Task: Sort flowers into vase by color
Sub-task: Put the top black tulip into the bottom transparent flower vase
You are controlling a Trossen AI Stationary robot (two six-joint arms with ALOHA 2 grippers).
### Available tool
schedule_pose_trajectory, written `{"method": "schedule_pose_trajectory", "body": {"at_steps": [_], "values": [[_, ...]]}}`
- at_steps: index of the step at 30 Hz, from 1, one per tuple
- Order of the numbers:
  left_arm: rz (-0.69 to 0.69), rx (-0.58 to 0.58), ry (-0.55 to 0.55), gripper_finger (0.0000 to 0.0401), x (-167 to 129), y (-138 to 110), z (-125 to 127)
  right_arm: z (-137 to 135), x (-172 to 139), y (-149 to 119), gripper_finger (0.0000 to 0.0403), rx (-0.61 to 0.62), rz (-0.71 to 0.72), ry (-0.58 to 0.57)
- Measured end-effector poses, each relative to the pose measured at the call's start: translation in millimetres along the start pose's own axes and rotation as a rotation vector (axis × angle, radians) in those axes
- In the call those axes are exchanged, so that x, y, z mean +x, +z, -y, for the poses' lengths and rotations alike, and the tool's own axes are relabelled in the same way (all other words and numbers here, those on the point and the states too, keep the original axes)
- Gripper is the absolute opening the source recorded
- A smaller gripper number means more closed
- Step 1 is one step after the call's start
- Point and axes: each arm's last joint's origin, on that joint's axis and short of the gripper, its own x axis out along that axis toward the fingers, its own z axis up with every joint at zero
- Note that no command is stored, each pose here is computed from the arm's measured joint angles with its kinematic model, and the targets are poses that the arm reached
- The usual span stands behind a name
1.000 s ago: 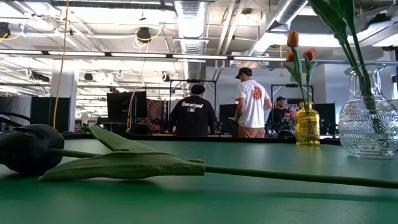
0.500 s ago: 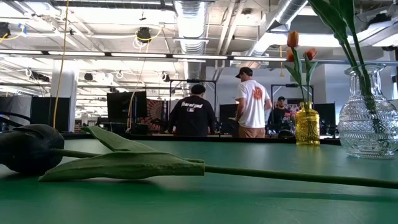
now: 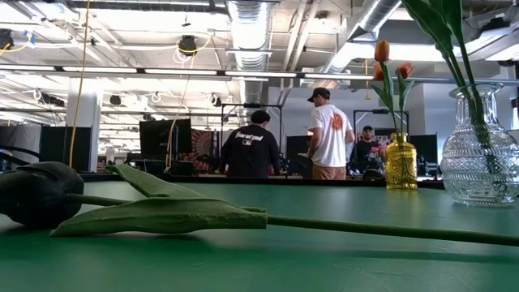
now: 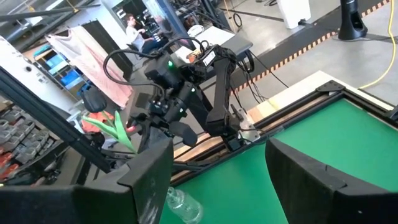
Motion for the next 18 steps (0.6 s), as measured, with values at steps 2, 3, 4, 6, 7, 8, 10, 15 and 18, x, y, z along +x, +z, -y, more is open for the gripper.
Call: {"method": "schedule_pose_trajectory", "body": {"at_steps": [2,3,4,6,7,8,10,15,18], "values": [[-0.009,-0.004,-0.006,0.0,0,-1,0,0,0,0,0.0282,0.004,0.0,0.0],[-0.016,-0.007,-0.007,0.0,0,-2,0,0,0,0,0.0282,0.004,0.0,0.0],[-0.023,-0.01,-0.007,0.0,0,-2,0,0,0,0,0.0282,0.004,0.0,0.0],[-0.022,-0.017,-0.008,0.0,1,-4,-1,0,0,0,0.0282,0.003,0.0,0.0],[-0.029,-0.019,-0.009,0.0,2,-6,-1,0,0,0,0.0282,0.003,0.0,0.0],[-0.036,-0.021,-0.008,0.0,3,-9,-2,0,0,0,0.0282,0.003,0.0,0.0],[-0.056,-0.028,0.002,0.0,5,-16,-4,0,0,0,0.0282,0.003,0.0,0.0],[-0.016,-0.012,-0.016,0.0,11,-25,-7,0,0,0,0.0282,0.019,0.0,0.0],[-0.039,-0.041,-0.02,0.0,13,-32,-8,0,0,0,0.0282,0.019,0.0,0.0]]}}
